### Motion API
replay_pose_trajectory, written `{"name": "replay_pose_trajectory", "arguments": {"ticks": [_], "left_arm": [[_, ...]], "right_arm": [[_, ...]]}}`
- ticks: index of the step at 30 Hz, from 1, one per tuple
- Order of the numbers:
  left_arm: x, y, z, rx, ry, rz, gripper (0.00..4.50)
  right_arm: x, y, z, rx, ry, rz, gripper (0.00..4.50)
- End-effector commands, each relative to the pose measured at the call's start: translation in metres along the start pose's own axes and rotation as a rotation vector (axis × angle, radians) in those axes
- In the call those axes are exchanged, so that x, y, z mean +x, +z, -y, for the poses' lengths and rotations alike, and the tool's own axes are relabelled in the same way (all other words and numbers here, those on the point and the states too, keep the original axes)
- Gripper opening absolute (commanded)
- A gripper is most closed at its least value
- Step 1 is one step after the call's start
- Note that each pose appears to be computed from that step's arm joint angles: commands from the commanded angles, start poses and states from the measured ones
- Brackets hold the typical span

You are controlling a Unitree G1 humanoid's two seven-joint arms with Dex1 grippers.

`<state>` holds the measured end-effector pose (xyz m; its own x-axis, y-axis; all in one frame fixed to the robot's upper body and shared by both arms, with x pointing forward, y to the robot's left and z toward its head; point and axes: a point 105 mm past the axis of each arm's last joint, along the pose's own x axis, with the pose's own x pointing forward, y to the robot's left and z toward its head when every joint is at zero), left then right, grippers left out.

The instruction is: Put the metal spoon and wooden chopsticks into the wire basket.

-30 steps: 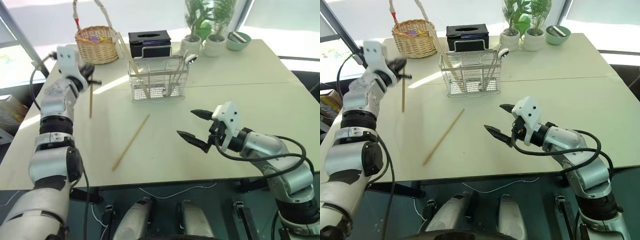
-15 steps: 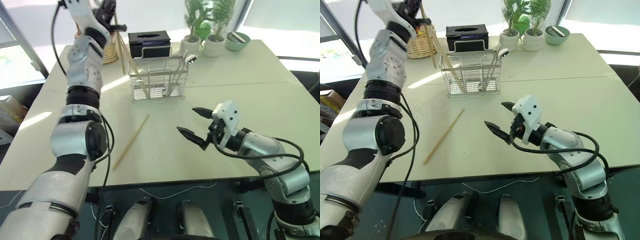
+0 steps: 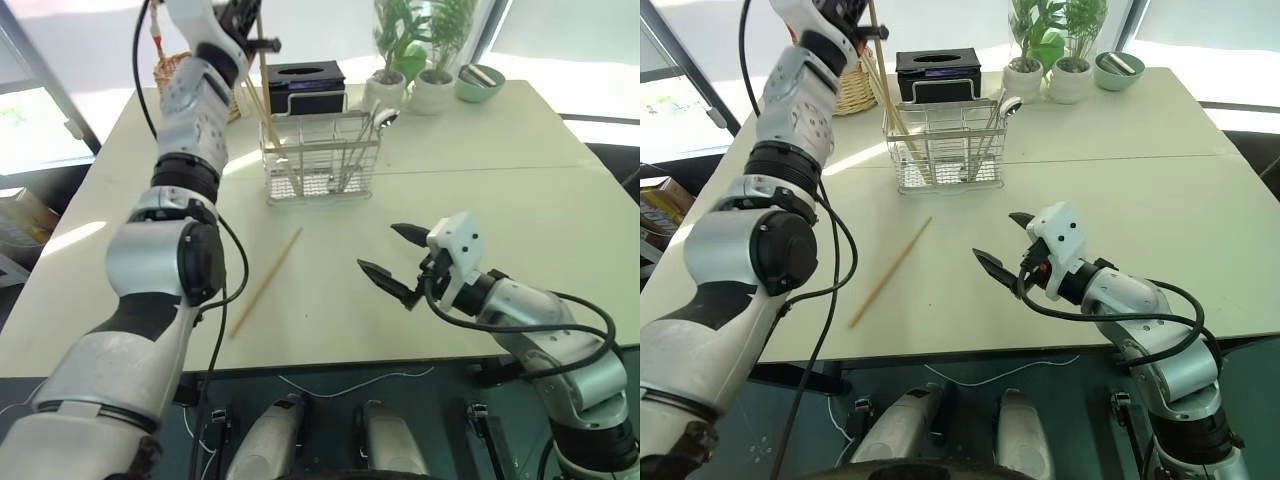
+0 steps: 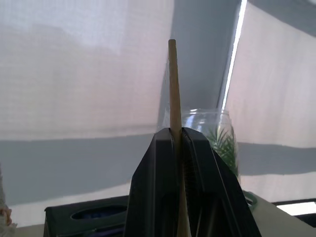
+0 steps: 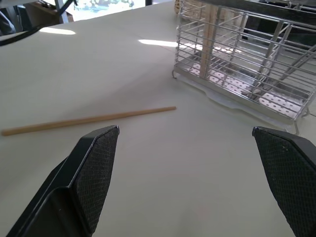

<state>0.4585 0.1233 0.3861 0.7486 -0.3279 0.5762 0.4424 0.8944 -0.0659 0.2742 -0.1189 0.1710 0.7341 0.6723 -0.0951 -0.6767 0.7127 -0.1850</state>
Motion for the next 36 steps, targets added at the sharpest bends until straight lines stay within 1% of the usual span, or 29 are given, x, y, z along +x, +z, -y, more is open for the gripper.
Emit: {"name": "replay_pose_trajectory", "arguments": {"ticks": [1, 3, 9, 12, 18, 27, 28, 29, 30, 32, 34, 36], "left_arm": [[0.007, 0.029, 0.005, 0.03, -0.026, 0.086, 0.06], [0.008, 0.024, 0.009, 0.036, -0.035, 0.078, 0.06], [0.001, -0.008, 0.016, 0.075, -0.029, 0.023, 0.06], [-0.001, -0.018, 0.019, 0.084, -0.037, 0.013, 0.06], [-0.007, -0.033, 0.022, 0.133, -0.044, -0.014, 0.06], [-0.014, -0.042, 0.012, 0.162, -0.018, -0.041, 0.06], [-0.015, -0.042, 0.011, 0.154, -0.013, -0.042, 0.37], [-0.015, -0.042, 0.01, 0.148, -0.009, -0.042, 0.79], [-0.015, -0.043, 0.009, 0.14, -0.004, -0.042, 1.06], [-0.015, -0.043, 0.008, 0.131, 0.005, -0.046, 1.97], [-0.016, -0.044, 0.007, 0.122, 0.005, -0.05, 2.98], [-0.016, -0.046, 0.007, 0.115, 0.005, -0.055, 4.09]], "right_arm": [[-0.004, 0.015, 0.0, -0.037, -0.013, 0.059, 4.5], [-0.004, 0.016, 0.0, -0.038, -0.016, 0.065, 4.5], [-0.006, 0.022, 0.0, -0.03, -0.027, 0.079, 4.5], [-0.008, 0.023, -0.001, -0.024, -0.031, 0.075, 4.5], [-0.011, 0.023, -0.004, -0.001, -0.038, 0.075, 4.5], [-0.012, 0.025, 0.0, 0.031, -0.055, 0.083, 4.5], [-0.012, 0.026, 0.001, 0.032, -0.055, 0.084, 4.5], [-0.012, 0.026, 0.001, 0.032, -0.056, 0.084, 4.5], [-0.012, 0.026, 0.002, 0.032, -0.056, 0.083, 4.5], [-0.012, 0.026, 0.003, 0.031, -0.055, 0.081, 4.5], [-0.013, 0.025, 0.003, 0.03, -0.054, 0.08, 4.5], [-0.013, 0.025, 0.004, 0.029, -0.053, 0.08, 4.5]]}}
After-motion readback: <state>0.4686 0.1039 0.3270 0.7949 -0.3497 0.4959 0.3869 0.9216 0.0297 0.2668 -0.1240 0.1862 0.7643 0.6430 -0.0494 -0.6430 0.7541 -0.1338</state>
